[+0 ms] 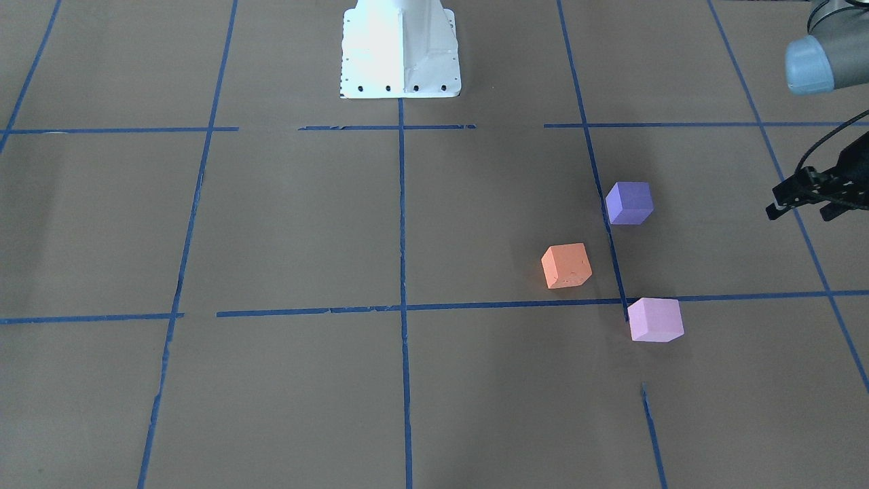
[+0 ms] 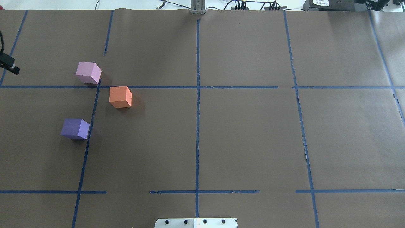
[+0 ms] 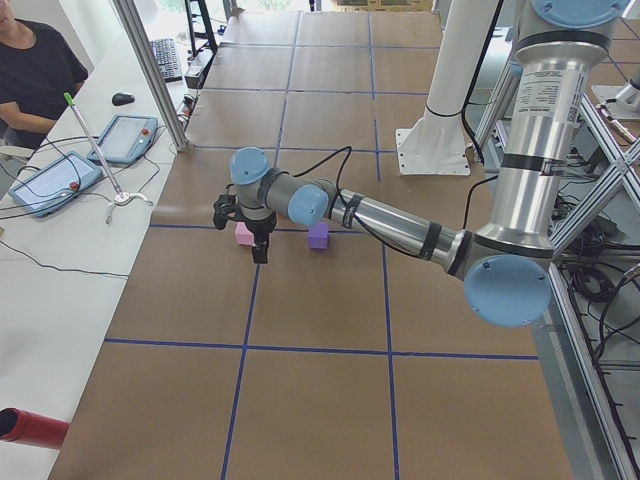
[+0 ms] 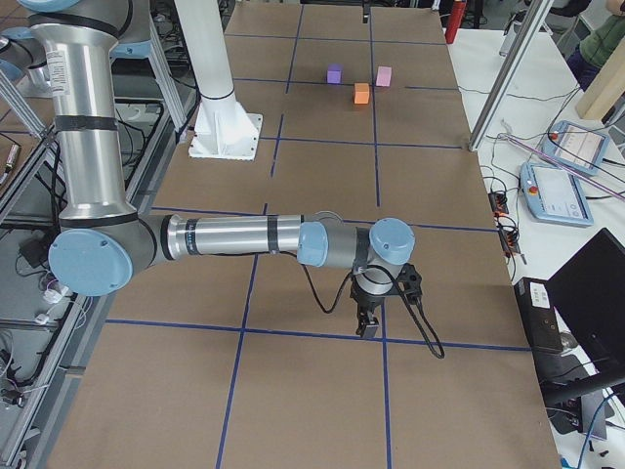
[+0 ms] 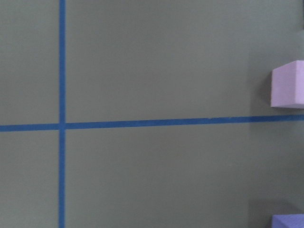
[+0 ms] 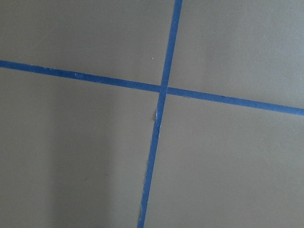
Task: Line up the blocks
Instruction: 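Move the left gripper down over the orange cube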
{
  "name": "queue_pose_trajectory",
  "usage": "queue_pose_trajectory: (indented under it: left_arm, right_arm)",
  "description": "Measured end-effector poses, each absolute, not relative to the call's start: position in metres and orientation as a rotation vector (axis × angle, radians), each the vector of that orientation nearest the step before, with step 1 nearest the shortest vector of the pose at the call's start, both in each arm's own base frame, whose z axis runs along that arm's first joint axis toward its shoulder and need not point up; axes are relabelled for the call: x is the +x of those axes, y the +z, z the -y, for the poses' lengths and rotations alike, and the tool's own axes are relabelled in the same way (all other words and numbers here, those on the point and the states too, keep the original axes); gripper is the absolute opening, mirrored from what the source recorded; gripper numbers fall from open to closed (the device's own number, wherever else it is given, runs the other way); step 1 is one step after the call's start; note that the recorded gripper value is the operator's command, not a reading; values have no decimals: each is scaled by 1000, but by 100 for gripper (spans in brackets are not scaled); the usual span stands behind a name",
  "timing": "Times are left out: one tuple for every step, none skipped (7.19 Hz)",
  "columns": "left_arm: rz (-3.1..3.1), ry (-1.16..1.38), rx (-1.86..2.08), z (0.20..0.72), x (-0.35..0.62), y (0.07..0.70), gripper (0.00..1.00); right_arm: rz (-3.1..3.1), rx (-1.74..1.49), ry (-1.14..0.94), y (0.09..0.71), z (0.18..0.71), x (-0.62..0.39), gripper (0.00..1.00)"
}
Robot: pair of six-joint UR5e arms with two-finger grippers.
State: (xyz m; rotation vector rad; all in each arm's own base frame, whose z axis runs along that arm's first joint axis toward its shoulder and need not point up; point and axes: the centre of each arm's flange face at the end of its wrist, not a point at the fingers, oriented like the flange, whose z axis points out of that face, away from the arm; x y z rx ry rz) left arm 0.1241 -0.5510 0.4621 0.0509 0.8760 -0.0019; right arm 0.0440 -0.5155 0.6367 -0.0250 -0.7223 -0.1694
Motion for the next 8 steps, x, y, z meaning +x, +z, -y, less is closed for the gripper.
queue_pose_trajectory:
  left_arm:
    - [-895,-2,34,558,160,435,100]
    - [-912,4,9,564,200,410,100]
    - [-924,18,-23,568,245,388,100]
    - [-923,19,-52,571,285,371,100]
    - [-913,3,-73,570,312,362,100]
    - [-901,-15,-97,568,333,358,100]
    - [-892,-31,-119,570,348,357,99]
    - [-886,-39,-133,574,360,358,99]
  right_arm:
    - [722,-25,-169,637,515,44,100]
    - [722,-25,-169,637,515,44,100]
    - [722,-25,-169,637,515,44,100]
    - [722,-25,-169,637,515,44,100]
    - [722,-25,-169,637,515,44,100]
    - [722,-25,-169,637,515,44,100]
    - [722,-25,-169,637,515,44,100]
    - [722,-25,-169,637,515,44,100]
